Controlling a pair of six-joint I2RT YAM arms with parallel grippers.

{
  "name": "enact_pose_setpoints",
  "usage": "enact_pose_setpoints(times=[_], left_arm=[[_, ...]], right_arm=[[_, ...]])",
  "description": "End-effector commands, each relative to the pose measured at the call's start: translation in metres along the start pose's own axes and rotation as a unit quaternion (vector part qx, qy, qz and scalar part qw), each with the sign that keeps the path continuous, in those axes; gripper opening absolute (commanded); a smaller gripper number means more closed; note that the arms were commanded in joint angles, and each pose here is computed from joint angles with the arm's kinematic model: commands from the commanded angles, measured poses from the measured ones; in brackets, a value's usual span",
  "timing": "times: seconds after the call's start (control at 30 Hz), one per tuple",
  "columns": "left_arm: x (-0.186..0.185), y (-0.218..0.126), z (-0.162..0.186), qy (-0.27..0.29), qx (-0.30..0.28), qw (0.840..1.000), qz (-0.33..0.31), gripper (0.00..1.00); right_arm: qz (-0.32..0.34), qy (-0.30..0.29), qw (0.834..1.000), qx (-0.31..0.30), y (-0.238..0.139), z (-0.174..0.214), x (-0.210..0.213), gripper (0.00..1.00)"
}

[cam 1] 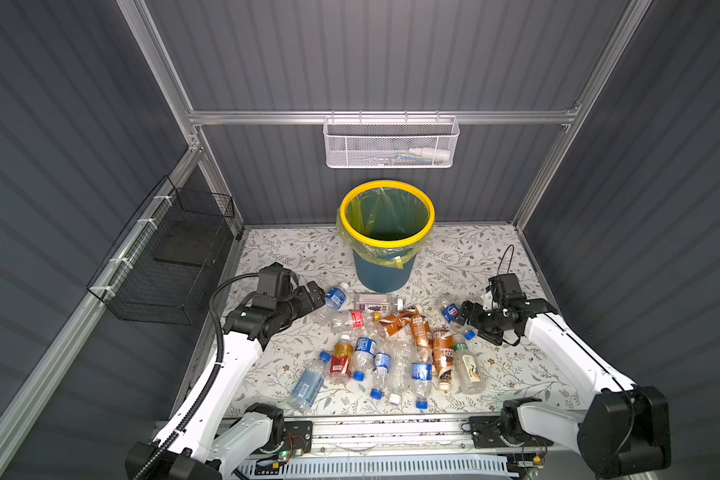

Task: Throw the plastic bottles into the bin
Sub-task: 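Grasp a clear Pepsi bottle with the right gripper while the left gripper returns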

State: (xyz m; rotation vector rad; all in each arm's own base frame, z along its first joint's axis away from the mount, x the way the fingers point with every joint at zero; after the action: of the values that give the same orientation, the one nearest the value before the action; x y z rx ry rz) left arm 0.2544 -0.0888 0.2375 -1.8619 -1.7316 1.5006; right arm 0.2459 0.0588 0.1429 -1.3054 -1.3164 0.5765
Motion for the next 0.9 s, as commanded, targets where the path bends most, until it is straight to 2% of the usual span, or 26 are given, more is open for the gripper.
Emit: enact_pose_setpoints(times=[0.0, 0.3, 0.5, 0.67, 0.87], left_arm=[[-0.002, 0.003, 0.004, 0.008, 0.006, 1.0, 0.018, 0.99], [0.004, 0.009, 0.01, -0.003, 0.016, 1.0, 0.009, 0.99], [0.005, 0.01, 0.012, -0.006, 0.017, 1.0, 0.013, 0.99], [0.004, 0.012, 0.012, -0.005, 0.02, 1.0, 0.015, 0.99], [0.006, 0.013, 0.014, -0.004, 0.023, 1.0, 0.013, 0.99]], right_arm=[[0.022, -0.026, 0.999, -0.034, -0.005, -0.02, 0.004, 0.93], [0.046, -0.055, 0.997, -0.024, 0.012, -0.04, 0.01, 0.94], [0.051, -0.066, 0.996, 0.016, 0.033, -0.046, 0.017, 0.94], [0.058, -0.068, 0.995, 0.039, 0.05, -0.047, 0.017, 0.89], [0.087, -0.04, 0.994, 0.044, 0.063, -0.049, 0.002, 0.77]])
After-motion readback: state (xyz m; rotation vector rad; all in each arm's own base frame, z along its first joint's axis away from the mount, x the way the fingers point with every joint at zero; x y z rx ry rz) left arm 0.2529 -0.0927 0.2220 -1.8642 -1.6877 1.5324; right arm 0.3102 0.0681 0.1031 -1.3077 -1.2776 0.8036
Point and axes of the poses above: each gripper's point midway between its finger pads, its own y axis out along the fingers, its own x axis along the line the jaws close on, z = x × y, the point moved 5 cm from there along -y, back along the fingers, and after that the axes turned 4 degrees about -y, right-handed, at the moved point
